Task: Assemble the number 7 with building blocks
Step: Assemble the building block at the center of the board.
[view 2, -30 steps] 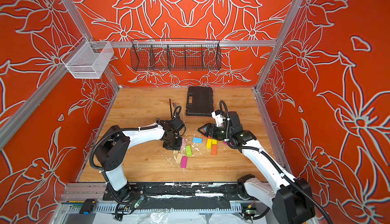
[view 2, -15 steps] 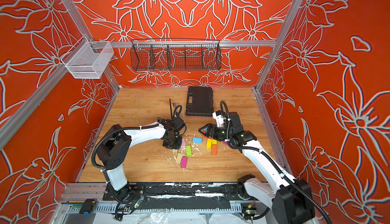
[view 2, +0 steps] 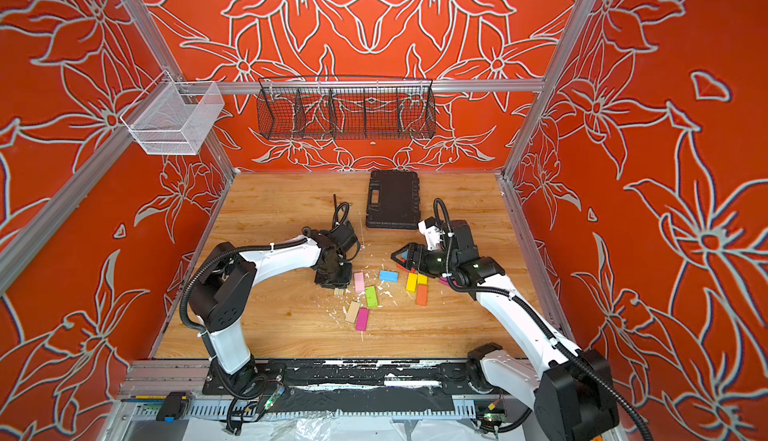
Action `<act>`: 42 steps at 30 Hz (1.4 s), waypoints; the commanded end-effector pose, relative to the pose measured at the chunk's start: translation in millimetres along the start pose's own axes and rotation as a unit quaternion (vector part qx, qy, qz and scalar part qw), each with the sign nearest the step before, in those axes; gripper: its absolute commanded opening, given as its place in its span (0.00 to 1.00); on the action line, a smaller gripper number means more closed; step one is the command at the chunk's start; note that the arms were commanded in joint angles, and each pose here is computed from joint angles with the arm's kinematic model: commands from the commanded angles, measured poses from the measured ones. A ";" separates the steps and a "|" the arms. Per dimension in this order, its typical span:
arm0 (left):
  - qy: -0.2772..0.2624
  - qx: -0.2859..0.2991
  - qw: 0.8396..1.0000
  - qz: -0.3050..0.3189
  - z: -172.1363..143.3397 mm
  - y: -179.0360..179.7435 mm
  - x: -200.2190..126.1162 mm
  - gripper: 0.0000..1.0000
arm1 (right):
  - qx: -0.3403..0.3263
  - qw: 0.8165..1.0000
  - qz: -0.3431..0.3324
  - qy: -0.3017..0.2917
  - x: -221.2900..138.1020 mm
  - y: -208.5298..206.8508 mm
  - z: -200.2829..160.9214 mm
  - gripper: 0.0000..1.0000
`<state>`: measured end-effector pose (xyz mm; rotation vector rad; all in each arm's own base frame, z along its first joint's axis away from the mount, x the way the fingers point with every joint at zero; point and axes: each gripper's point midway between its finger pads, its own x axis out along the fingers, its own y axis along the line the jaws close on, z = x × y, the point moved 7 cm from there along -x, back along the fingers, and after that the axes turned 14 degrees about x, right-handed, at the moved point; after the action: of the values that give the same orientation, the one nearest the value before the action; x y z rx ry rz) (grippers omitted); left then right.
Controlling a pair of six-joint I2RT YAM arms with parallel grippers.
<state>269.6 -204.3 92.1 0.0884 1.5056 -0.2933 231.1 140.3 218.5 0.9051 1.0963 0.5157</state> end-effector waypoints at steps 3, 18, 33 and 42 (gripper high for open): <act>0.030 -0.006 0.999 0.024 -1.9 11.6 12.4 0.05 | 0.000 1.000 0.001 0.003 2.3 -4.0 0.2 0.78; 0.030 0.000 0.999 0.016 8.4 12.1 16.6 0.05 | 0.008 1.000 0.000 0.008 8.2 -8.5 2.7 0.78; 0.031 0.006 0.999 0.008 16.1 11.0 20.7 0.05 | 0.013 1.000 -0.001 0.008 9.6 -11.0 2.1 0.78; 0.013 -0.002 1.000 -0.012 8.7 9.1 5.3 0.42 | 0.019 1.000 0.009 0.011 12.3 -10.2 3.0 0.79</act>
<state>285.8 -203.2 91.9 0.0906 1.5203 -0.3140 237.6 142.8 207.6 0.9196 1.1145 0.5163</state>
